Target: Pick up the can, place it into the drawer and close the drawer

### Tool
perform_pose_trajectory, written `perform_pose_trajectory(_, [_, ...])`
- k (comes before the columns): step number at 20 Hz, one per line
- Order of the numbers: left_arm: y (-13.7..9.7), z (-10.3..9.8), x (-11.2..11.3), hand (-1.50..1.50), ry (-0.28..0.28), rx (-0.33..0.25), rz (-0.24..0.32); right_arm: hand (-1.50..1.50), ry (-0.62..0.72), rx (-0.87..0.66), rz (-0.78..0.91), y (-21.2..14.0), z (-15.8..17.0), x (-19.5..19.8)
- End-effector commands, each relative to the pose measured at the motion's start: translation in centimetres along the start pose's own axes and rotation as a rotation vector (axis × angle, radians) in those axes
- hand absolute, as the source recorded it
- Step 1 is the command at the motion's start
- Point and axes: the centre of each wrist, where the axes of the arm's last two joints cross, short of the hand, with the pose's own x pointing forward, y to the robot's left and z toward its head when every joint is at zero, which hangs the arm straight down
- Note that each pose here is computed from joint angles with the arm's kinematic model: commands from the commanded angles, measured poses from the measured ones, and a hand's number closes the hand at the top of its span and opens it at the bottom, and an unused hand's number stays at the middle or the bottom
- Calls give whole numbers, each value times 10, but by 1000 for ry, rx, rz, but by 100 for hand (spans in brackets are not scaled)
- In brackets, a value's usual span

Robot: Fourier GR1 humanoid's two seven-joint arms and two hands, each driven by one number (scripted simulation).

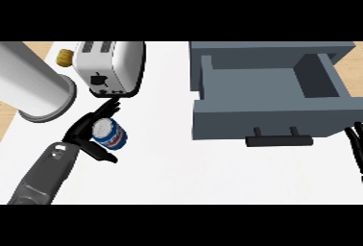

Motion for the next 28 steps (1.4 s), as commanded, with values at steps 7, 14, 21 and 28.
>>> perform_pose_trajectory(7, [-34,-15,-9,-150,-75,-105,48,-150,-1,-9,-9,-15,11,10])
perform_pose_trajectory(14, [-18,-14,1,150,-104,-142,109,-150,-10,-10,-25,-11,-9,11])
perform_pose_trajectory(21, [-31,-27,5,150,-113,70,163,-150,4,-21,-23,2,8,2])
perform_pose_trajectory(28, [-41,-4,-18,150,-103,633,204,-150,3,-48,-9,-9,16,8])
